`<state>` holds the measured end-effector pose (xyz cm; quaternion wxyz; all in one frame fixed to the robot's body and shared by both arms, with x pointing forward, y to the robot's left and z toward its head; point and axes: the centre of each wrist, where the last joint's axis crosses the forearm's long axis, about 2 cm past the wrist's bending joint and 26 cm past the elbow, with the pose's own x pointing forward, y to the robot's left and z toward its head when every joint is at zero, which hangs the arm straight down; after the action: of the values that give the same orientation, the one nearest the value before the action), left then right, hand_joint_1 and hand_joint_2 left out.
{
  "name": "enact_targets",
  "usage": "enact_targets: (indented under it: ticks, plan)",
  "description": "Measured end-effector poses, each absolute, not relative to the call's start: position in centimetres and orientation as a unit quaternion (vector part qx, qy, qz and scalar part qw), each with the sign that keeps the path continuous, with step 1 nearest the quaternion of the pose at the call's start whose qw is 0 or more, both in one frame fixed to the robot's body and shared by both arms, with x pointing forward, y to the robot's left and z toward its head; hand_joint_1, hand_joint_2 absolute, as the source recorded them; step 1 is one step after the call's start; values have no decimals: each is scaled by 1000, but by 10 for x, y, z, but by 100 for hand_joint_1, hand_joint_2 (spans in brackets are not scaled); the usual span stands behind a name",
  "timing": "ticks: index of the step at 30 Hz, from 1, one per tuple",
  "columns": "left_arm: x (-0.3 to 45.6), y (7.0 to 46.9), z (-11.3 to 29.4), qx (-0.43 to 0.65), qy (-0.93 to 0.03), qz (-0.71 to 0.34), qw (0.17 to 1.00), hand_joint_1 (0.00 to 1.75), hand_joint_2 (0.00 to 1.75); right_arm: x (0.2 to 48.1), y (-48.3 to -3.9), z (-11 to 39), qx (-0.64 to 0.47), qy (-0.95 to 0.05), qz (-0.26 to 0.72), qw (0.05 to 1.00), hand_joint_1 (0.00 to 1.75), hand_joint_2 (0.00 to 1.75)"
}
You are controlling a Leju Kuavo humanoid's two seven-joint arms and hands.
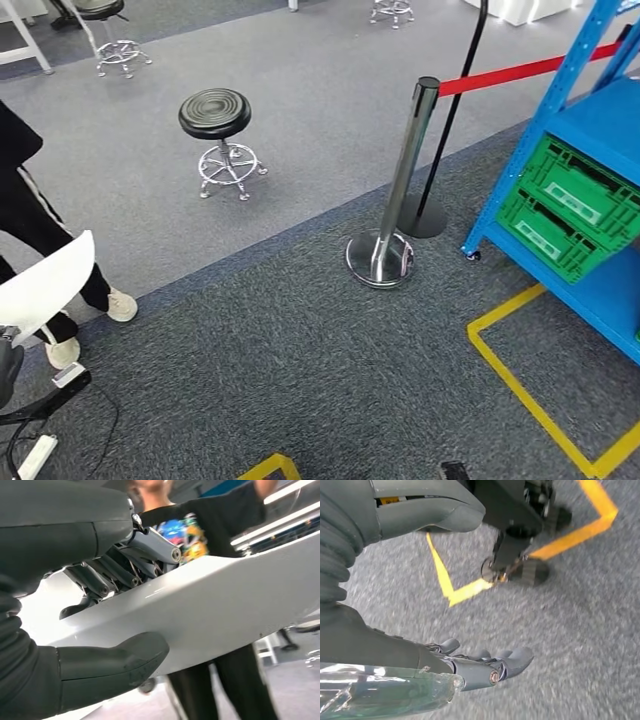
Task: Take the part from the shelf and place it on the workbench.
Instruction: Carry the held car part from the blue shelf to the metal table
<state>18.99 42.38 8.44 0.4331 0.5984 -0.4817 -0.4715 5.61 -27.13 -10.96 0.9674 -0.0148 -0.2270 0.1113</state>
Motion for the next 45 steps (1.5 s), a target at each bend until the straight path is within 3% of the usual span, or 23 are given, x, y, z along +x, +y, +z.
enact_targets:
  ticks: [16,26,45]
  plan:
    - [190,421,82,594,-480,-477,436,175,175,56,-274,-110,-16,-224,122,967,0,175]
    - [182,421,86,522,-519,-448,508,175,175,56,-273,-110,-14,-225,134,965,0,175]
    - [170,460,150,464,-600,-391,522,175,175,55,-260,-109,-10,-228,133,965,0,175]
